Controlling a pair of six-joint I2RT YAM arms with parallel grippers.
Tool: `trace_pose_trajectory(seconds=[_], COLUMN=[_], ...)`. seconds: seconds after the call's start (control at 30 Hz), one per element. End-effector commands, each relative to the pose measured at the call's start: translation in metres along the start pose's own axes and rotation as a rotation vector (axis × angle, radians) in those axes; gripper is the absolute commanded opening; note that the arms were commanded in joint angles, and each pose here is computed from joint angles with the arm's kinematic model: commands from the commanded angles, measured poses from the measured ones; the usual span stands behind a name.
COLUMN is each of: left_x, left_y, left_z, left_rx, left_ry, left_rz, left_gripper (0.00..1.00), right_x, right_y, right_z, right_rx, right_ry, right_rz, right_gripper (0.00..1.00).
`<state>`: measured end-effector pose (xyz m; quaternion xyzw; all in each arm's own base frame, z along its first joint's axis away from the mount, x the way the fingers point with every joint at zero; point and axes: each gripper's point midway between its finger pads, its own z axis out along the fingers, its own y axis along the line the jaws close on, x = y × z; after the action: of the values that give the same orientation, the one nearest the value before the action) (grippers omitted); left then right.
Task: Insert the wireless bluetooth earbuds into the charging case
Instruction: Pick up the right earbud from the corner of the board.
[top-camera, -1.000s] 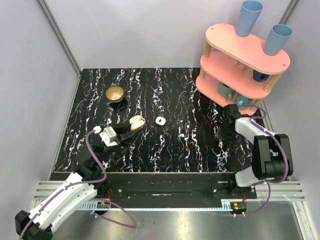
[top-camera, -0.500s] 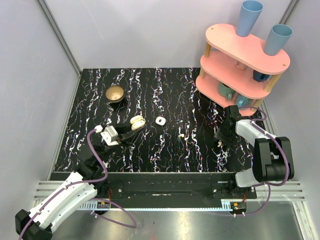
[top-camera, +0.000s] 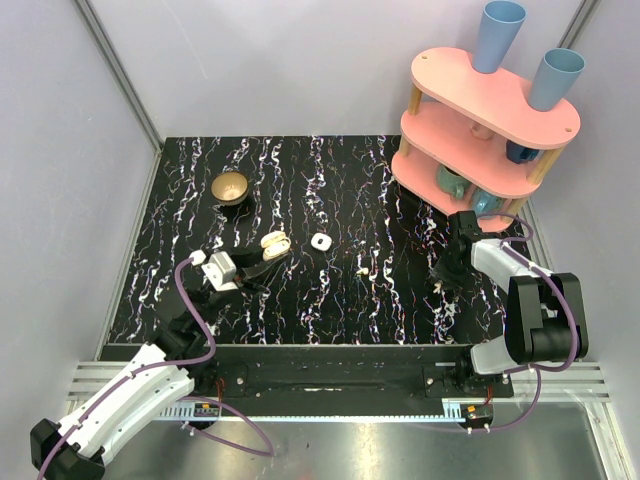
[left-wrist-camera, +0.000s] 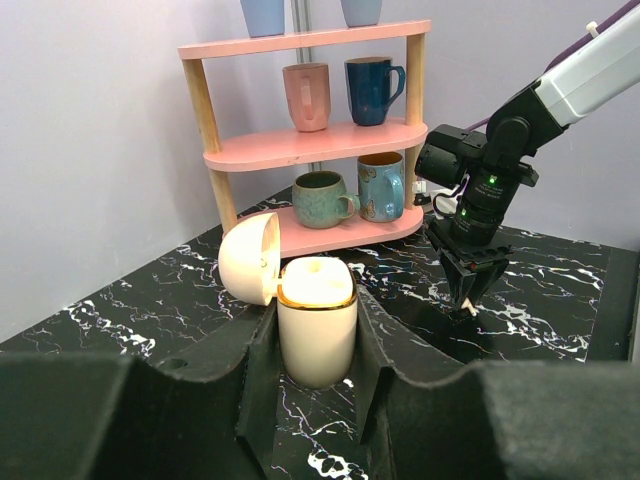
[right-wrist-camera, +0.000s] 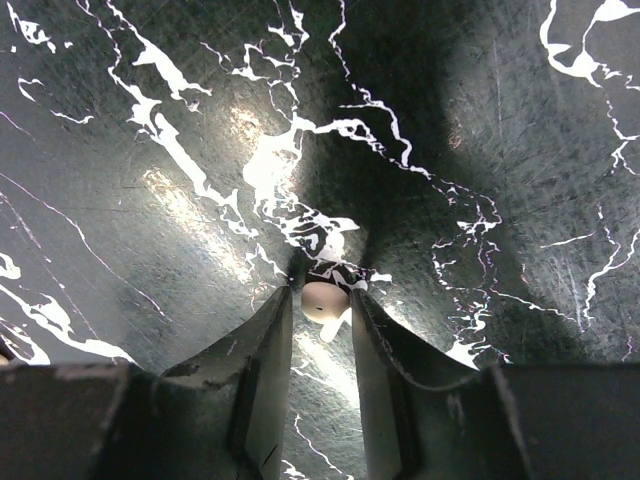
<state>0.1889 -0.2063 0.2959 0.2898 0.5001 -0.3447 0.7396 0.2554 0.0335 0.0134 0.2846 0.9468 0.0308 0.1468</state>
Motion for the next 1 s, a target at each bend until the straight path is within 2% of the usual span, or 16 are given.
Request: trace_pose_trajectory(seconds=[0.0, 0.23, 0.3, 0.6, 0.83, 0.97], left_x=[-0.022, -0.022, -0.022, -0.024, -0.023, -0.025], left_y=[0.003, 0.004, 0.003, 0.003, 0.001, -0.001], left_z=[0.003, 0.003, 0.003, 0.003, 0.006, 0.009], left_rx=[-0.013, -0.015, -0.013, -0.01, 0.004, 0.019], left_ry=[-0.061, -0.061, -0.06, -0.064, -0.069, -0.077], left_rz=[0.033, 0.035, 0.032, 0.034, 0.021, 0.014], left_gripper=[0.0, 0.0, 0.0, 0.0, 0.0, 0.0], right_x=[-0.007, -0.006, -0.006, -0.007, -0.014, -0.017], right_y=[0.003, 0.004, 0.005, 0.01, 0.026, 0.048], right_z=[0.0, 0.001, 0.001, -0.005, -0.032, -0.058], right_rx=[0.004, 0.006, 0.002, -0.026, -0.104, -0.177], right_ry=[-0.032, -0.03, -0.031, -0.053, -0.15, -0.232], right_rz=[-0.006, -0.017, -0.018, -0.039, -0.112, -0.184], right_gripper=[0.36, 0.33, 0.26, 0.18, 0.17, 0.12])
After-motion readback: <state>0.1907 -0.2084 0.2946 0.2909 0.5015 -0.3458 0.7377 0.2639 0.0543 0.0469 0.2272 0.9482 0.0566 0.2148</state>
